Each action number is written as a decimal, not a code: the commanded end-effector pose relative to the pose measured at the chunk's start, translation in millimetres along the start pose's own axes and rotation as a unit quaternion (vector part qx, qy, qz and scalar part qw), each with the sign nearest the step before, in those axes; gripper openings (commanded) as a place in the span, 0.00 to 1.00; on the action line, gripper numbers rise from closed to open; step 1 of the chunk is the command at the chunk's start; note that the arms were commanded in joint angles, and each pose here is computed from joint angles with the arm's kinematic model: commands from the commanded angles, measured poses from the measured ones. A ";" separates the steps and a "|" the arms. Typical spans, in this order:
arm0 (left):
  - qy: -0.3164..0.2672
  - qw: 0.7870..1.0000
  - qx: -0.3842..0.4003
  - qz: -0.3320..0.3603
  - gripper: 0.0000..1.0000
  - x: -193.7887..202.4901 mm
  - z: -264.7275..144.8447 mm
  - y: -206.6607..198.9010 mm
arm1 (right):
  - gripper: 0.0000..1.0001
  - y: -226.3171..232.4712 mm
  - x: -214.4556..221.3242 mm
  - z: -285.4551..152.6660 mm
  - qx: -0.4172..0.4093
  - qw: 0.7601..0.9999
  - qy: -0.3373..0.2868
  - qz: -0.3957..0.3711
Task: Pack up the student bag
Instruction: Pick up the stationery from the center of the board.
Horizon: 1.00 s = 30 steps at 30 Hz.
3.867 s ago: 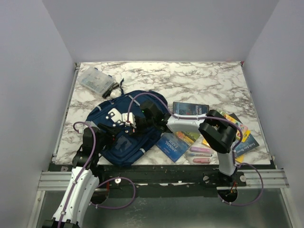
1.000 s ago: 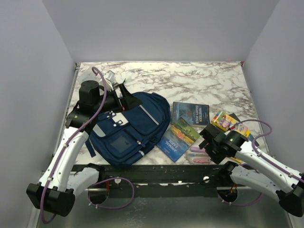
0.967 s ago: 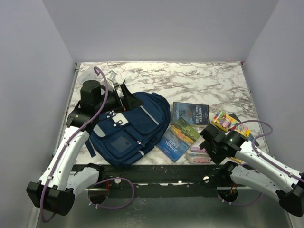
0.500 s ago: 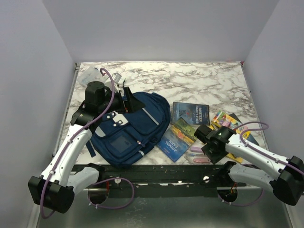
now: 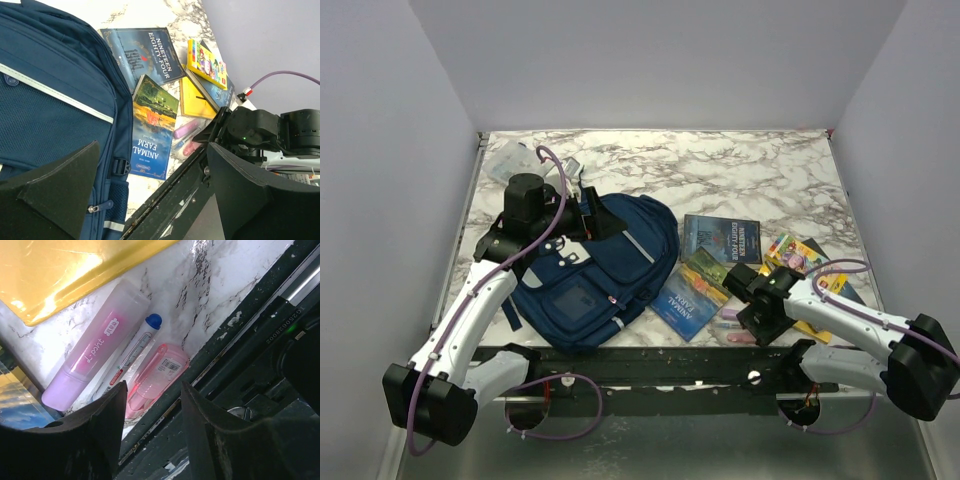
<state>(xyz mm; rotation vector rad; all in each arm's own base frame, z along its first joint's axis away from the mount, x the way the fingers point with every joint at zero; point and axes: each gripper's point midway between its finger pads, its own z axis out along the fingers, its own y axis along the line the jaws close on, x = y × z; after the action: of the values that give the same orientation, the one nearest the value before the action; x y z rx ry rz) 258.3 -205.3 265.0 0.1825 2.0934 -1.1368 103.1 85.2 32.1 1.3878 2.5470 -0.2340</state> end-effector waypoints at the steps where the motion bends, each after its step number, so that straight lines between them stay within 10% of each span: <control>1: 0.001 1.000 0.020 0.010 0.90 1.1 1.7 -5.2 | 0.51 0.2 4.3 4.1 0.001 1.000 0.009 0.007; 30: 0.007 0.999 0.035 -0.004 0.90 7.1 2.4 -8.1 | 0.49 -3.5 7.8 21.1 0.013 0.999 0.007 0.051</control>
<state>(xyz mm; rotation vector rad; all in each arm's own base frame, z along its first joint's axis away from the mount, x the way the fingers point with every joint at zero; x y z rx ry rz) 257.1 -210.3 262.1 0.1822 2.0926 -1.1858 100.0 88.7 16.7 1.4845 2.5209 -0.2145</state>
